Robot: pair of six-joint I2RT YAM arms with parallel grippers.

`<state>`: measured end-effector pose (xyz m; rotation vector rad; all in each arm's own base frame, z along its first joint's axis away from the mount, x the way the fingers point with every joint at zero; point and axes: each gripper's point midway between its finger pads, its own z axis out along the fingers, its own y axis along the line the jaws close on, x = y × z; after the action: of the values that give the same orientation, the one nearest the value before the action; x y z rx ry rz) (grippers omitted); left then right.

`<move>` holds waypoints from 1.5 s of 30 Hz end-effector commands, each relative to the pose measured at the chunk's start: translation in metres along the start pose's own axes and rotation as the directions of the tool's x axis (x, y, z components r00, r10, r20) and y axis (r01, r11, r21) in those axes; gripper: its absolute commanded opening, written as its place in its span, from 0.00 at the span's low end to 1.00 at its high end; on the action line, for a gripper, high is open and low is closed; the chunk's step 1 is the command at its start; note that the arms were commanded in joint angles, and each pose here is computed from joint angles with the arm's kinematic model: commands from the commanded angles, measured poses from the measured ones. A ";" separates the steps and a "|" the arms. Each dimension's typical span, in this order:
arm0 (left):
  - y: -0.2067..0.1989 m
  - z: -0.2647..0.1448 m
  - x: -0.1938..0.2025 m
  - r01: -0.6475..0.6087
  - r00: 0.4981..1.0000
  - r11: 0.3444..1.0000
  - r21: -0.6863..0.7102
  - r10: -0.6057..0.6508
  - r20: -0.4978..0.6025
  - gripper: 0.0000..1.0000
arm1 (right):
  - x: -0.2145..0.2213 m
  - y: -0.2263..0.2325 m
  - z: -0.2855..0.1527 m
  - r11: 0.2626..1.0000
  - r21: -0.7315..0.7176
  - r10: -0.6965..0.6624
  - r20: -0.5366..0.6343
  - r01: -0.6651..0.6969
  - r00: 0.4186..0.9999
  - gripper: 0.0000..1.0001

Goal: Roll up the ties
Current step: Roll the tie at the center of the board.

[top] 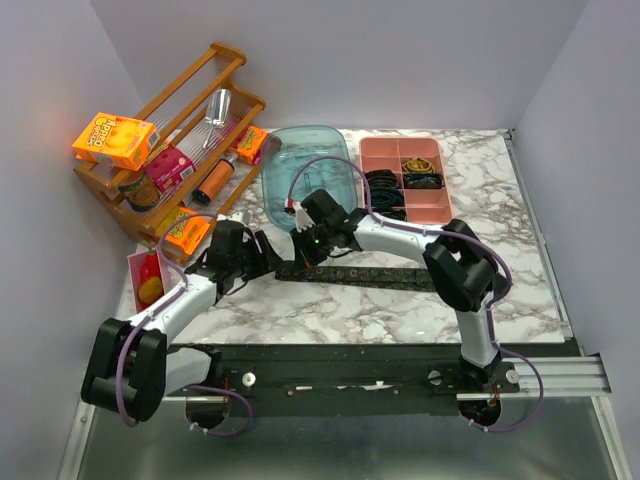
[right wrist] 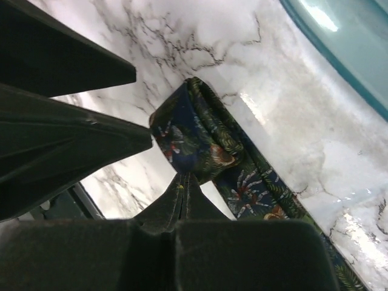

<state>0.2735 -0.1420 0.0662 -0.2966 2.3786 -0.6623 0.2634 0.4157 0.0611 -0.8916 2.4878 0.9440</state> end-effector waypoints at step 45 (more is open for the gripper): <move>-0.010 0.020 0.004 -0.015 1.000 0.992 0.125 0.018 -0.022 0.00 | 0.016 -0.019 0.027 1.000 0.017 0.004 -0.061 -0.003 0.998 0.01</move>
<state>0.2770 -0.1664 0.0415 -0.2545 2.3530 -0.8793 0.2715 0.4168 0.0349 -0.8988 2.5191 0.8871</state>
